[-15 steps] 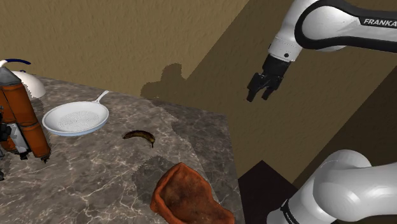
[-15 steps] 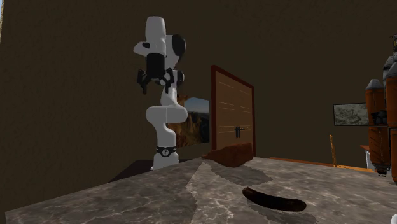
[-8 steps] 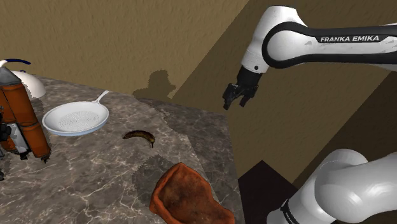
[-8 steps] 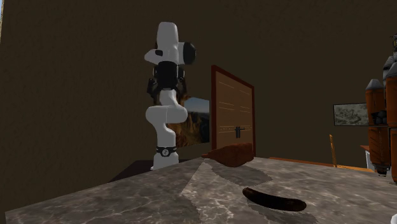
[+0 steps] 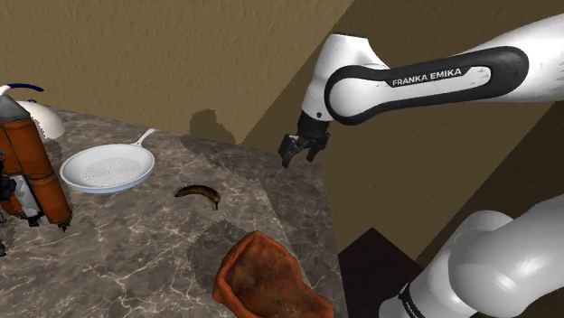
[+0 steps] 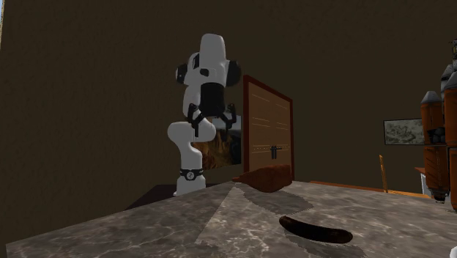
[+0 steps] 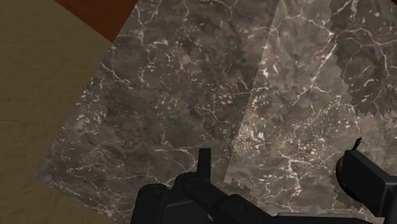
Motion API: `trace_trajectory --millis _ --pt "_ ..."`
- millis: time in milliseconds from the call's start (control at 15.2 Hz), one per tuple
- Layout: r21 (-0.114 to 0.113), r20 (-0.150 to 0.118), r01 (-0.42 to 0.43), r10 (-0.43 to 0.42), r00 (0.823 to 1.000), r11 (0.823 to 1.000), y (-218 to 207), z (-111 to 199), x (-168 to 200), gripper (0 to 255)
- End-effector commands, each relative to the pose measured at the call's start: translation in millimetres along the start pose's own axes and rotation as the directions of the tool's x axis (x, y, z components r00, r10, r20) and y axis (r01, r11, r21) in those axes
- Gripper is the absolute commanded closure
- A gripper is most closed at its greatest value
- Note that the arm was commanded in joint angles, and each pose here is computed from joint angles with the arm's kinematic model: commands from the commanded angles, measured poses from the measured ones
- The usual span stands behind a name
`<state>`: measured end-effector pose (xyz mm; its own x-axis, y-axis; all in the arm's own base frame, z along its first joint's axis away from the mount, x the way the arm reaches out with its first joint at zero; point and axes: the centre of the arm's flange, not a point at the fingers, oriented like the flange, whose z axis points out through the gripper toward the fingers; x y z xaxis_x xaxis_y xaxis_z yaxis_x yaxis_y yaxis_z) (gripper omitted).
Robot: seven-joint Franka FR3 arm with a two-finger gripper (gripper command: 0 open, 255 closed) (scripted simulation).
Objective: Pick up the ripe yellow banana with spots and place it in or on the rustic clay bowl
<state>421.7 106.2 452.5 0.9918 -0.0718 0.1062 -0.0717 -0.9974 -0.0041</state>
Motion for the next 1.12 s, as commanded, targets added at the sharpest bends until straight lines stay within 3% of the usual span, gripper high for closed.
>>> trace_trajectory --millis 0,1056 --pt "-0.002 -0.007 0.008 -0.008 1.000 1.000 -19.8 18.1 9.5 0" --pt "-0.034 -0.058 0.071 -0.073 0.996 0.997 -164.8 148.4 90.2 0"
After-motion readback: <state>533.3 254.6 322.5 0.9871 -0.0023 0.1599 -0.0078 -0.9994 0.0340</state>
